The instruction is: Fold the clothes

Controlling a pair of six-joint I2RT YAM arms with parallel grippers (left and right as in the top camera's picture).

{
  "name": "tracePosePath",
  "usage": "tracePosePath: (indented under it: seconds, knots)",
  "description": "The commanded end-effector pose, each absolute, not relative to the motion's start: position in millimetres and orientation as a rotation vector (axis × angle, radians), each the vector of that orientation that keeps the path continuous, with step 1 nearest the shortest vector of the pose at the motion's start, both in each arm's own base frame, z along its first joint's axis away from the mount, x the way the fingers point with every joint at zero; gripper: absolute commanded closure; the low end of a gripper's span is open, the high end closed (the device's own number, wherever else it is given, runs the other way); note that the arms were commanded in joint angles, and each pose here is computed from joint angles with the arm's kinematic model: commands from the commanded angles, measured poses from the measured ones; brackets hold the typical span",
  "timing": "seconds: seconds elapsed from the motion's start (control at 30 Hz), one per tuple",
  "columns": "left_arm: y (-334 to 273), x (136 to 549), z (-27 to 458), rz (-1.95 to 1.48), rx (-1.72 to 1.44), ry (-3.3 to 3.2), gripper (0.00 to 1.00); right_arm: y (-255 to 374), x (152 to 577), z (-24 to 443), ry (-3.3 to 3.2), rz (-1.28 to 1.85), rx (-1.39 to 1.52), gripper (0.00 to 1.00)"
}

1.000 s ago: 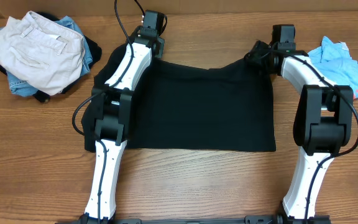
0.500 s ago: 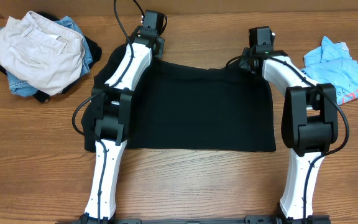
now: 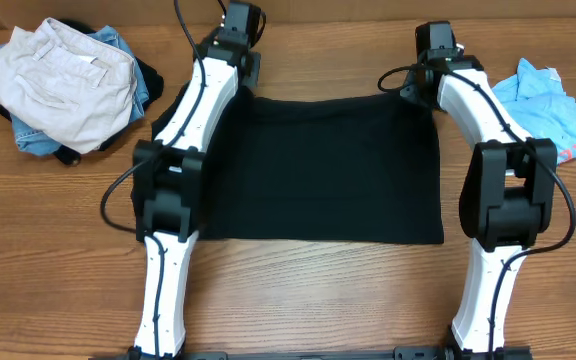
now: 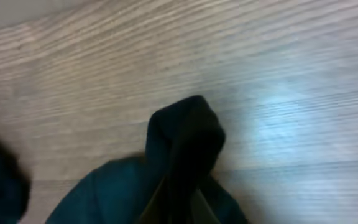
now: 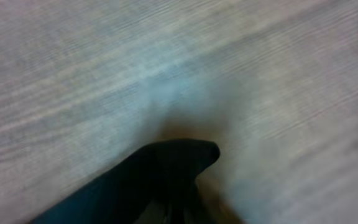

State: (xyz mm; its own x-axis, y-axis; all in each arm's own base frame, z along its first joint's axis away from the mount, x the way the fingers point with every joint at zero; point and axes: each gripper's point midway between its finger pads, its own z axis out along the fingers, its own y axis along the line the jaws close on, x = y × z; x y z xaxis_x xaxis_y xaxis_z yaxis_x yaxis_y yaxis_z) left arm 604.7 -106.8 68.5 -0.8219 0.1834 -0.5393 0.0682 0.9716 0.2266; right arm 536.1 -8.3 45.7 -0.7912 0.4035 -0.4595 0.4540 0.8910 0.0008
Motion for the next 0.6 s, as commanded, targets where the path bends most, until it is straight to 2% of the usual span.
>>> tracePosePath:
  seconds: [0.0, 0.13, 0.3, 0.57]
  knots:
    - [-123, 591, 125, 0.128, 0.183, 2.507, 0.96, -16, 535, 108, 2.495, -0.117, 0.712, 0.96]
    - [-113, 562, 142, 0.145, 0.131, 2.583, 0.96, -31, 508, 119, 2.515, -0.113, 0.882, 0.96]
    - [-101, 516, 174, 0.134, -0.021, 2.674, 0.96, -33, 486, 115, 2.607, -0.068, 0.924, 0.96]
    - [-83, 451, 158, 0.236, -0.113, 2.93, 0.96, -32, 463, 108, 2.696, -0.115, 0.947, 0.96]
